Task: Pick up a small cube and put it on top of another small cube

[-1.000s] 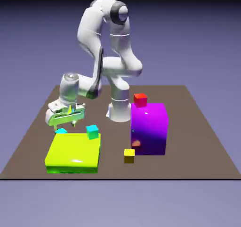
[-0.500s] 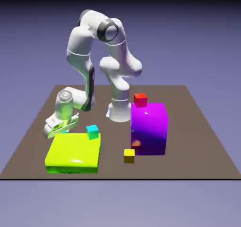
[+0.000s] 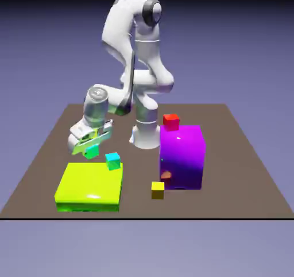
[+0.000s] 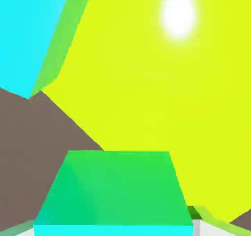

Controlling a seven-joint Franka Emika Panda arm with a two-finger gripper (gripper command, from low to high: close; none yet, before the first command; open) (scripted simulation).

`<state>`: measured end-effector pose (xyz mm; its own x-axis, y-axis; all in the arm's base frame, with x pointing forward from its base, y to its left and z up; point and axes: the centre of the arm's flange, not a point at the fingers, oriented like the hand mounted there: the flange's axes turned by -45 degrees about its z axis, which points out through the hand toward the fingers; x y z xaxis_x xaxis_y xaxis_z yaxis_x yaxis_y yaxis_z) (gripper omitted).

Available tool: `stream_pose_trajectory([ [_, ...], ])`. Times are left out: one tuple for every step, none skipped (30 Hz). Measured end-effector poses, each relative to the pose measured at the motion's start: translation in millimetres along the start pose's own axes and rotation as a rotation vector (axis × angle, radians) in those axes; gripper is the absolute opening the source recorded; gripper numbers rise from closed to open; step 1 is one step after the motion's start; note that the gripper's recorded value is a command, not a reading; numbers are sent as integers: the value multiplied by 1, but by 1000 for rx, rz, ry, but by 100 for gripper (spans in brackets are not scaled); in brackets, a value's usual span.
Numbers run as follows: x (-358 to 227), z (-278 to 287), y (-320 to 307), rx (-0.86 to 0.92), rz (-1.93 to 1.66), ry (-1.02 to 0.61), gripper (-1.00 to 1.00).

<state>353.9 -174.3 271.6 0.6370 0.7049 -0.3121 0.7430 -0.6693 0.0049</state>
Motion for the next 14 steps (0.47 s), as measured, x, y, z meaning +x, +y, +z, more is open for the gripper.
stream_pose_trajectory([
  [11, -14, -7, -1, -8, 1, -100],
  [20, -28, -15, -3, -16, 1, -100],
  [30, -42, -24, -4, -24, 1, -100],
  [38, -55, -33, -5, -33, 2, -100],
  [42, -60, -38, -5, -37, 2, -100],
  [42, -60, -38, -5, -37, 2, -100],
  [44, -47, -36, -6, -37, 1, -100],
  [45, -35, -36, -6, -37, 0, -100],
  [46, -22, -36, -7, -37, 0, -100],
  [47, -9, -36, -6, -37, 0, -100],
  [48, 4, -37, -6, -37, 1, -100],
  [48, 9, -37, -6, -37, 1, 100],
  [48, 9, -37, -7, -37, 1, 100],
  [48, 9, -37, -7, -37, 1, 100],
])
